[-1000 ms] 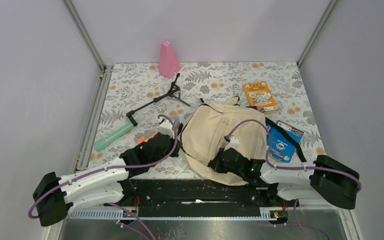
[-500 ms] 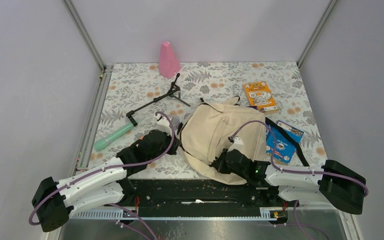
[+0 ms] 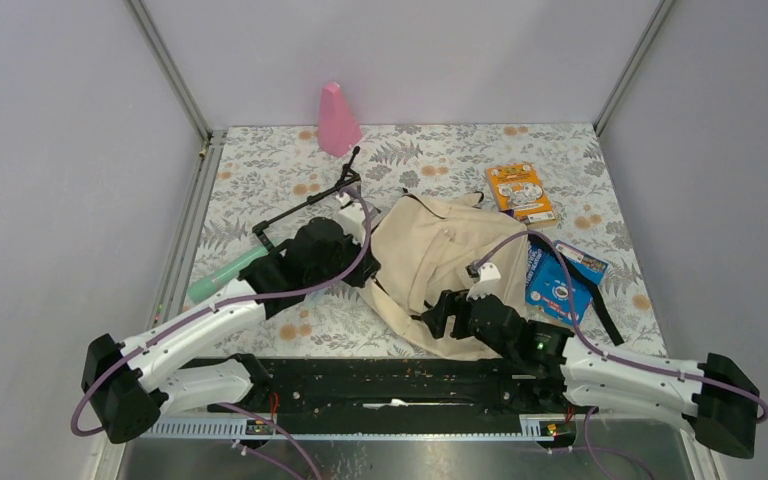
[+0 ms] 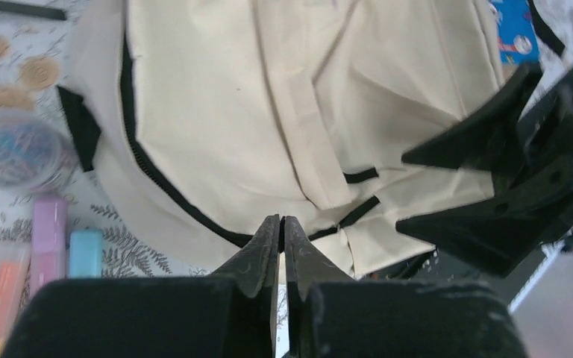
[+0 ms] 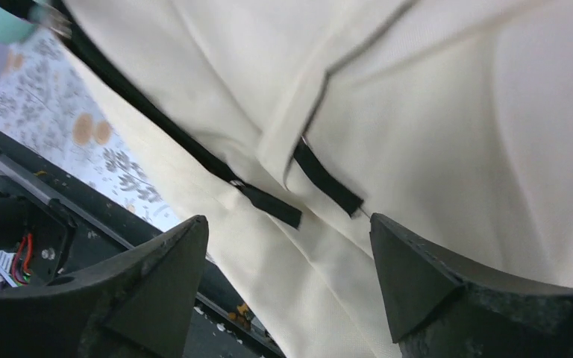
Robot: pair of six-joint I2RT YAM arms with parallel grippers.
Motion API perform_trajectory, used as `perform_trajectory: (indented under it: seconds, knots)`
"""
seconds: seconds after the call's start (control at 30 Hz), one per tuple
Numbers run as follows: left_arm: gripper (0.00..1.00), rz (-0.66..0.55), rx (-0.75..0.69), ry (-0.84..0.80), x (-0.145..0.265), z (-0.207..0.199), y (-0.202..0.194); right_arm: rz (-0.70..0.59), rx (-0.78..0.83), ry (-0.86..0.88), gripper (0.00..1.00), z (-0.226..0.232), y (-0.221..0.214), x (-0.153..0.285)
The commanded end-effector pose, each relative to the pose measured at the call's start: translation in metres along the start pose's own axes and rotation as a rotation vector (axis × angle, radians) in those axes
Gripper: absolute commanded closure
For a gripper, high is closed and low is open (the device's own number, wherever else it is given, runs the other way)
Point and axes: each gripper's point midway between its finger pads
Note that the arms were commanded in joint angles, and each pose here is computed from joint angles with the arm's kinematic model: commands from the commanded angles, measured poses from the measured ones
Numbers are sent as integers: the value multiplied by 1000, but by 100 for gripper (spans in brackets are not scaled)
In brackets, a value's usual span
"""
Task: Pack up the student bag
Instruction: Unzip the student bag at the center of the board.
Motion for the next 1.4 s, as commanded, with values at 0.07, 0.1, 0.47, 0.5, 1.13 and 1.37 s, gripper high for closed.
perform_trajectory:
  seconds: [0.07,0.1,0.47,0.5,1.13,1.37]
  knots:
    - [100,-52,-195,-286,16,-54,40,-207,161,114,11,35,69,26]
    - [100,-65,-213,-318,18,-59,45,-217,190,178,11,46,71,29]
    - [100,-139,-276,-411,31,-69,62,-253,337,458,20,106,73,25]
    - [100,-135,-273,-416,32,-69,61,-259,352,456,21,107,73,21]
    - [100,-116,-225,-388,27,-64,57,-302,388,271,42,114,98,-37]
    - [100,-129,-234,-289,24,-48,60,-242,368,191,99,105,93,-49]
Point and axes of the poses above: each gripper's point midway between its finger pads, its own x axis back along the fingers, its own z axis along the line the jaws close on, y = z × x, and after that the axes turned 1 degree about x, right-handed
